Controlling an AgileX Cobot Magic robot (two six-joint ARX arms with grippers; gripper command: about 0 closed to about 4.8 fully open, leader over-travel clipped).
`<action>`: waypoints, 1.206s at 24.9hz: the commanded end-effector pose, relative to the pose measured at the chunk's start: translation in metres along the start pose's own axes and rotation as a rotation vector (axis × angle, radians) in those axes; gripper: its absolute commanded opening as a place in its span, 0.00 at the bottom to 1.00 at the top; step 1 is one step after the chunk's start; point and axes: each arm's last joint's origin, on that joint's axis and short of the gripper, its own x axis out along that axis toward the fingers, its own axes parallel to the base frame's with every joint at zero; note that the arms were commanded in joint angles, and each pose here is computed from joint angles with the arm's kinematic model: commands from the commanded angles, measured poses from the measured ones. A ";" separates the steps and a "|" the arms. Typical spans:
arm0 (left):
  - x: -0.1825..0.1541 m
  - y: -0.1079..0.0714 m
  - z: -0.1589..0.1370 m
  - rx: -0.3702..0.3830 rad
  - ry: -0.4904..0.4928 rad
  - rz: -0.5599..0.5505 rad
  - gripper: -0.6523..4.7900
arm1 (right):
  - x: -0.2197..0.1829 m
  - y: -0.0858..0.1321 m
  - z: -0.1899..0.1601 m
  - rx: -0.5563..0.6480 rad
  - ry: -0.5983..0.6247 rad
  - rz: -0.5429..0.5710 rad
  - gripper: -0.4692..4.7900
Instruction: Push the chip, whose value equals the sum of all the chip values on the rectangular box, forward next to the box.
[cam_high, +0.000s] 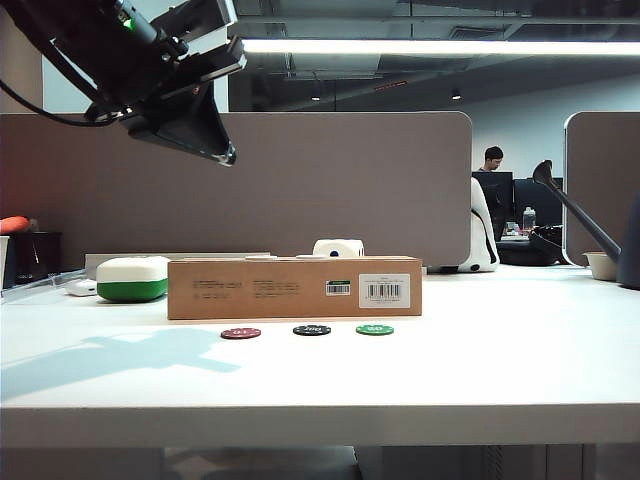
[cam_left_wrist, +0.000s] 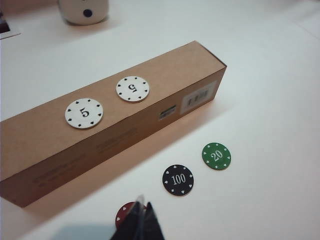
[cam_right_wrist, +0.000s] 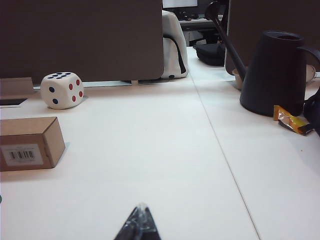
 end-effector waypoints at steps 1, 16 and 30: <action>-0.001 -0.001 0.001 0.005 0.002 -0.005 0.11 | 0.000 0.000 0.000 -0.003 -0.008 -0.002 0.09; -0.001 -0.004 -0.006 0.003 0.071 -0.016 0.11 | 0.000 0.004 0.001 0.123 -0.008 0.125 0.09; -0.001 -0.004 -0.006 0.003 0.071 -0.016 0.11 | -0.005 0.009 0.027 0.806 -0.148 0.377 0.09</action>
